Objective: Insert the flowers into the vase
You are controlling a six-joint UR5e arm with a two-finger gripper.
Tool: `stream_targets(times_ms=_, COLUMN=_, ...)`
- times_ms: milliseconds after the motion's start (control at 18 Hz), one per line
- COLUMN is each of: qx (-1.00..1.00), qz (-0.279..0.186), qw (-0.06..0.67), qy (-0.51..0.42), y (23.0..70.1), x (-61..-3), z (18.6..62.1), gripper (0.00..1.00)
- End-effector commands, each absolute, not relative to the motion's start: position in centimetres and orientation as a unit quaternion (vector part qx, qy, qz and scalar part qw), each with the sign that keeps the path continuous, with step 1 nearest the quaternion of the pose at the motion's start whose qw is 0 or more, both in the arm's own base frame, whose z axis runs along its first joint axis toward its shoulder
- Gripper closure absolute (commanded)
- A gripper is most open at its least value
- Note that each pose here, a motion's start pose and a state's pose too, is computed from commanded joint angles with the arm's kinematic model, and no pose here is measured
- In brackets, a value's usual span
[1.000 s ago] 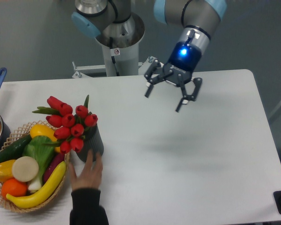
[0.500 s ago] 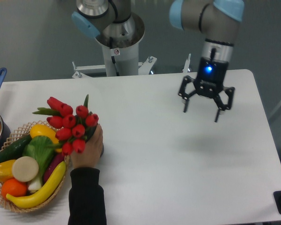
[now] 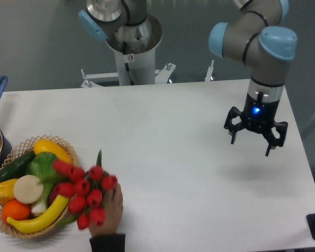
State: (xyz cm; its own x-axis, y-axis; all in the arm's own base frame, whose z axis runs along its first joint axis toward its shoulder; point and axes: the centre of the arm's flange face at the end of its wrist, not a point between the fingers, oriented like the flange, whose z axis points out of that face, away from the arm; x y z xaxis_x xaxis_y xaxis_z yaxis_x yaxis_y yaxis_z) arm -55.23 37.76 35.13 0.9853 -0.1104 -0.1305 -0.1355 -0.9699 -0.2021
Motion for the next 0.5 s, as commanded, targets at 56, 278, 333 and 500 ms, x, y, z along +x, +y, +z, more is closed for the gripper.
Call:
stream_targets(times_ms=56, qx=-0.992, qz=0.054, qw=0.091, qy=0.064, y=38.1, x=-55.4, z=35.1, gripper=0.0)
stream_targets(times_ms=278, qx=-0.994, qz=0.052, qw=0.069, qy=0.072, y=39.1, x=-55.0, z=34.6, gripper=0.0)
stream_targets(times_ms=333, qx=-0.994, qz=0.053, qw=0.065, qy=0.073, y=39.1, x=-55.0, z=34.5, gripper=0.0)
stream_targets(times_ms=500, qx=-0.994, qz=0.054, qw=0.06, qy=0.072, y=39.1, x=-54.9, z=34.4, gripper=0.0)
